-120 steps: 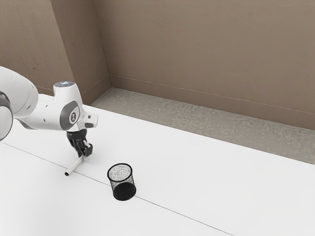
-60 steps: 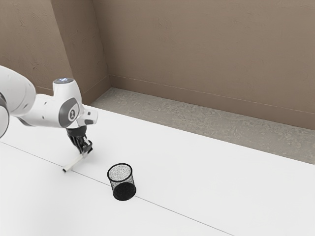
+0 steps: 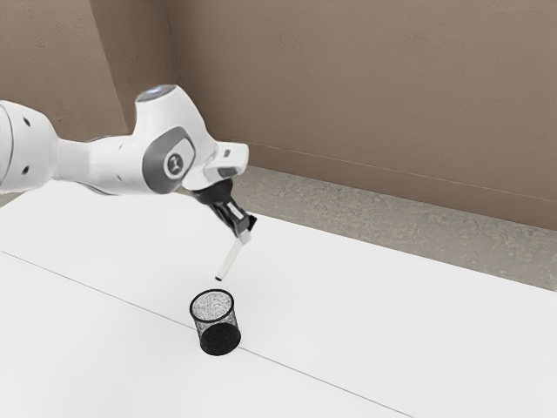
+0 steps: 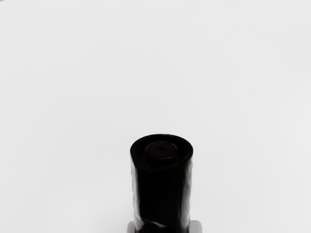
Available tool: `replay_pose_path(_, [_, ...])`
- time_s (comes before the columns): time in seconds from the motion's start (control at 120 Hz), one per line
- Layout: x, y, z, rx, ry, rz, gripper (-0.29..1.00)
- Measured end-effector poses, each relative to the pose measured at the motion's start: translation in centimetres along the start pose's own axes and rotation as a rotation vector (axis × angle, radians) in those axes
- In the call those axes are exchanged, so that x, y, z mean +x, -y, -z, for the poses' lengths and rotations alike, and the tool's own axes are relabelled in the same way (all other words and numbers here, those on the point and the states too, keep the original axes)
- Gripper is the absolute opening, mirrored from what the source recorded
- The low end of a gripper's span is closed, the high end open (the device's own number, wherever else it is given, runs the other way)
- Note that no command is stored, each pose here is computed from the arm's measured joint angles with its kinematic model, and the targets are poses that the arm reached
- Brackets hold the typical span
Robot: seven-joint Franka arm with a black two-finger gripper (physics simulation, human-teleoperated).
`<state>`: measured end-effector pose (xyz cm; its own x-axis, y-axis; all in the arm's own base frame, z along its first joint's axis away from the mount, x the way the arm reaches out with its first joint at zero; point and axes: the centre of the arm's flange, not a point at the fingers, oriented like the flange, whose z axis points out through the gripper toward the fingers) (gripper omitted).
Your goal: Put the marker into the pen holder.
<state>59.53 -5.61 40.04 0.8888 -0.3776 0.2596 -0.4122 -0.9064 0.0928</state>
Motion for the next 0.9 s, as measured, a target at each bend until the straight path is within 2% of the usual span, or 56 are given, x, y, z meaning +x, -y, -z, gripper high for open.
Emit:
replay_pose_path(0.267, [-1.6,0.1,-1.9,-0.029,0.008,0.063,-0.08])
replay_pose_path(0.367, [-2.4,-0.6,0.3,-0.017,-0.02,0.064,-0.08])
replay_pose_path(0.533, [-6.6,-2.6,3.1,-0.008,-0.037,0.076,-0.08])
replay_pose_path(0.9, [-8.3,-4.3,0.1,-0.027,-0.019,0.102,-0.08])
